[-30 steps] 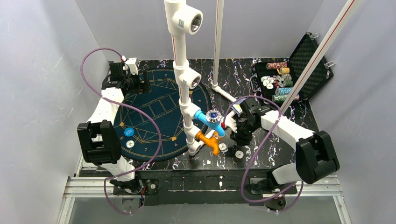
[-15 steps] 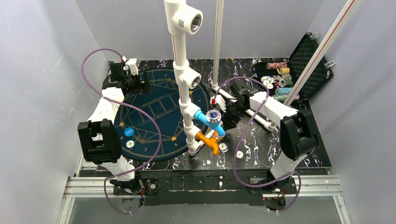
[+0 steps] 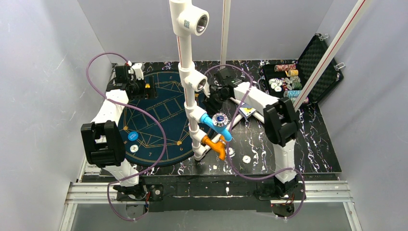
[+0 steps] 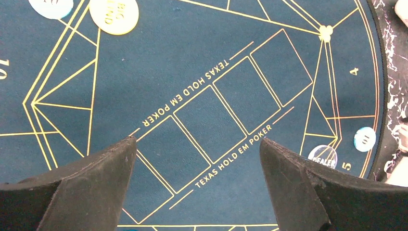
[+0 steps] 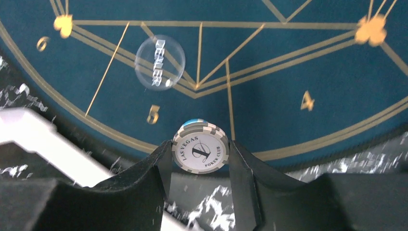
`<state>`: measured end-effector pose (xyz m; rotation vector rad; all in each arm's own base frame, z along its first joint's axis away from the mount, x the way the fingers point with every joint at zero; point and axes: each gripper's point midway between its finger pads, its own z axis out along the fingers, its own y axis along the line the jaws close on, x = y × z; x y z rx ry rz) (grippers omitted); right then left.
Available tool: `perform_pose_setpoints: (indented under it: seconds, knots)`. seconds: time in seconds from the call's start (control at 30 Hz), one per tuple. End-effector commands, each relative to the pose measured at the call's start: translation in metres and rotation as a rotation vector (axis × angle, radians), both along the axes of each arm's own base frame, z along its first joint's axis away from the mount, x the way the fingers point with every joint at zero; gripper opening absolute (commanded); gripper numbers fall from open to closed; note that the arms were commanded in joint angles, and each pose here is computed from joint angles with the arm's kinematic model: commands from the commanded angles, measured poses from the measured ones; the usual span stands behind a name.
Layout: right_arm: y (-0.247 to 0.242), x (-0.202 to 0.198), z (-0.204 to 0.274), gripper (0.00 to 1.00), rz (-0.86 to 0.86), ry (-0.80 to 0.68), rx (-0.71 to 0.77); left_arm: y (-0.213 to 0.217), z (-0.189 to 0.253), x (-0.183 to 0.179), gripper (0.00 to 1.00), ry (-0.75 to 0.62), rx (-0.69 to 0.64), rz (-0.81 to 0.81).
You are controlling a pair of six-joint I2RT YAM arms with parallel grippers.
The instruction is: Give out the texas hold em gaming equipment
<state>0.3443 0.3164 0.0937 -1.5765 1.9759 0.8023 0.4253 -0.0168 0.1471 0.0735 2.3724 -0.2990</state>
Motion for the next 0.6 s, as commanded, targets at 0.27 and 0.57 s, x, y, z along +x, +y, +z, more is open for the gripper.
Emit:
perform_pose_setpoints:
  seconds: [0.27,0.57]
  knots:
    - [0.107,0.068,0.020,0.01,-0.060,-0.127,0.171,0.003,0.018,-0.012,0.99,-0.008,-0.042,-0.004]
    - [0.155,0.059,-0.005,0.01,-0.022,-0.124,0.209,0.008,0.015,-0.012,0.99,-0.010,-0.064,0.009]
